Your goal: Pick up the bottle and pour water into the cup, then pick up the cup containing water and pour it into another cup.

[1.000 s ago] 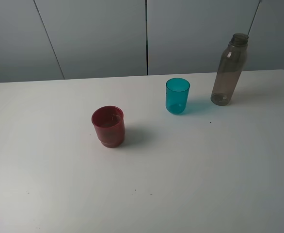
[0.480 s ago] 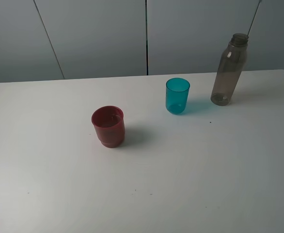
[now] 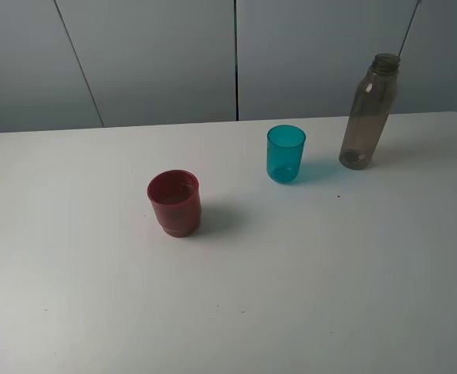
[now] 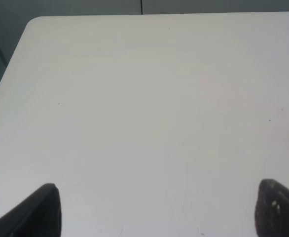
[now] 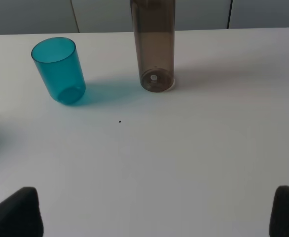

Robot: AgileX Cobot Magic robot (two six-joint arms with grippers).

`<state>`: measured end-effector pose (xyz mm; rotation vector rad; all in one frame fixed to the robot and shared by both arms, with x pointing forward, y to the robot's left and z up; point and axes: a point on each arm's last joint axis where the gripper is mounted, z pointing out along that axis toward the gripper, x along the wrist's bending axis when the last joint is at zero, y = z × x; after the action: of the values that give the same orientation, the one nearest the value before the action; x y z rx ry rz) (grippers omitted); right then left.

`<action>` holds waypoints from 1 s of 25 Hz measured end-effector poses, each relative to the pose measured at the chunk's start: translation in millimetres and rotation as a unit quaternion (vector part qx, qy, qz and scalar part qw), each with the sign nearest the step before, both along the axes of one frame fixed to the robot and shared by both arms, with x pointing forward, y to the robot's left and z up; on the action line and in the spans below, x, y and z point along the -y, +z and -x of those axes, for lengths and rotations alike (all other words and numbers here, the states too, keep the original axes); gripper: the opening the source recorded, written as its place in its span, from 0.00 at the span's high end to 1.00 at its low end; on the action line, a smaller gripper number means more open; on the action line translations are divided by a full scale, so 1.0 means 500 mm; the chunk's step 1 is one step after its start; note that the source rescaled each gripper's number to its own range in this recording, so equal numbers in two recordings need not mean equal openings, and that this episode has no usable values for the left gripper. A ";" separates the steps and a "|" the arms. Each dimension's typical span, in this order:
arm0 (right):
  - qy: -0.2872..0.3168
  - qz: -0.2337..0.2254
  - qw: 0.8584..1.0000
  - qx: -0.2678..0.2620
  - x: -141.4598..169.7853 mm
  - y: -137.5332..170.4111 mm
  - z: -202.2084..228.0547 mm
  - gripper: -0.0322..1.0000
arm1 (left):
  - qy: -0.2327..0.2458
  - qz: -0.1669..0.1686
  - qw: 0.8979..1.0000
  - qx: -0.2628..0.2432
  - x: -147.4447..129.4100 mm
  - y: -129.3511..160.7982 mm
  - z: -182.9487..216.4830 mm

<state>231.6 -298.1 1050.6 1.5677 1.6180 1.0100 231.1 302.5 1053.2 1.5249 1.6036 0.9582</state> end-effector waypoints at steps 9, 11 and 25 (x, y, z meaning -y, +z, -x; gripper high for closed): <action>0.000 0.000 1.000 0.000 0.000 0.000 0.000 0.01 | 0.000 0.000 1.000 0.000 0.000 0.000 0.000; 0.000 0.000 1.000 0.000 0.000 0.000 0.000 0.01 | 0.000 0.000 1.000 0.000 0.000 0.000 0.000; 0.000 0.000 1.000 0.000 0.000 0.000 0.000 0.01 | 0.000 -0.001 1.000 0.000 0.000 0.000 0.000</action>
<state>231.6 -298.1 1050.6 1.5677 1.6180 1.0100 231.1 302.5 1053.2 1.5267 1.6024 0.9592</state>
